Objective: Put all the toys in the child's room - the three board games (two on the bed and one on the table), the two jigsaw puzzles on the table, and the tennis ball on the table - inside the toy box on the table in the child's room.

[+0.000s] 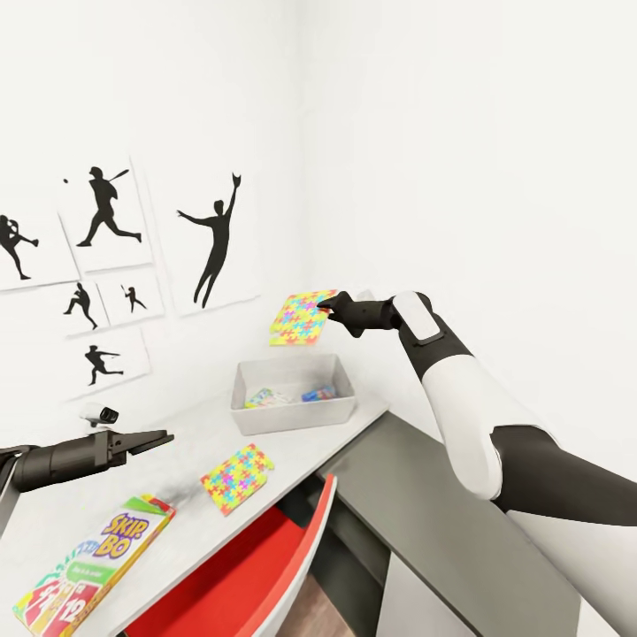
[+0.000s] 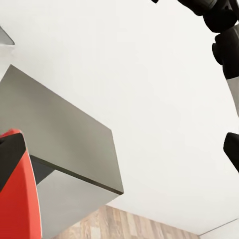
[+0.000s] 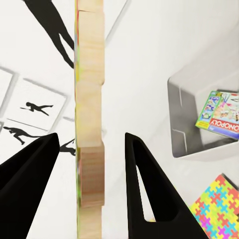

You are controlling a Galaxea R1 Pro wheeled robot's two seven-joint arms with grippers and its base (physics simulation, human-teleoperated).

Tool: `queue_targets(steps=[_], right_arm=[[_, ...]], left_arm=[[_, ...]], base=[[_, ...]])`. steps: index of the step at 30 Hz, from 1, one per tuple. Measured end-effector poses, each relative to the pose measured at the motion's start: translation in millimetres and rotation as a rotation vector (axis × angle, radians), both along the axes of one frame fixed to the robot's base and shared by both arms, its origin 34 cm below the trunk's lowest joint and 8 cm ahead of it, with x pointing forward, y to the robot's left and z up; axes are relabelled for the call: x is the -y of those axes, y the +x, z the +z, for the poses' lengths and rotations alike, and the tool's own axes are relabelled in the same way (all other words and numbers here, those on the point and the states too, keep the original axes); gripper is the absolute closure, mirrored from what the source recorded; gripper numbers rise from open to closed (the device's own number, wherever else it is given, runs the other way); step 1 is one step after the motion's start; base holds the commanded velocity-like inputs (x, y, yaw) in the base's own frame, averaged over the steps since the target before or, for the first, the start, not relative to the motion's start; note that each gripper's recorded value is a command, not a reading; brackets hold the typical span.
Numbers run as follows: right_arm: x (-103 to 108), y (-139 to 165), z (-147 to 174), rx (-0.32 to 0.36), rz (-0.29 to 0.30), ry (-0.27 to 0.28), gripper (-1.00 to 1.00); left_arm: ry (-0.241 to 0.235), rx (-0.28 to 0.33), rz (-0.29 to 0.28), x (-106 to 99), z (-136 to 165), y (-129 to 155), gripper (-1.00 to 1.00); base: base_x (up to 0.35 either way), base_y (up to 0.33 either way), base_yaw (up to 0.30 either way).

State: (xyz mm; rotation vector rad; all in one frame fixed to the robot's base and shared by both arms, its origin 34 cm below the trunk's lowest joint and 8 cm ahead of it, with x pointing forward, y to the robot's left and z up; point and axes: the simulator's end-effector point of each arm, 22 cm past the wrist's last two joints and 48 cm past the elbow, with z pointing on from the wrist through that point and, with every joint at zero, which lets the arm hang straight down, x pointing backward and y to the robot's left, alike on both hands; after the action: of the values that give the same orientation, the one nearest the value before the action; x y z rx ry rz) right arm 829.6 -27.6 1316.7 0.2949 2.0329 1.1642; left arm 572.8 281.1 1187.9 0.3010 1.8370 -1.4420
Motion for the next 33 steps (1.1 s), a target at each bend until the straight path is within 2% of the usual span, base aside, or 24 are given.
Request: queue_targets(steps=[16, 33], right_arm=[[-0.1, 0.0, 0.1, 0.0, 0.0, 0.001, 1.0], [-0.2, 0.1, 0.1, 0.0, 0.001, 0.001, 1.0]], left_arm=[[-0.001, -0.001, 0.001, -0.3, -0.2, 0.2, -1.0], [-0.005, -0.006, 0.002, -0.7, -1.6, 0.7, -1.0]], base=[[0.125, 0.061, 0.0], [0.038, 0.031, 0.0]])
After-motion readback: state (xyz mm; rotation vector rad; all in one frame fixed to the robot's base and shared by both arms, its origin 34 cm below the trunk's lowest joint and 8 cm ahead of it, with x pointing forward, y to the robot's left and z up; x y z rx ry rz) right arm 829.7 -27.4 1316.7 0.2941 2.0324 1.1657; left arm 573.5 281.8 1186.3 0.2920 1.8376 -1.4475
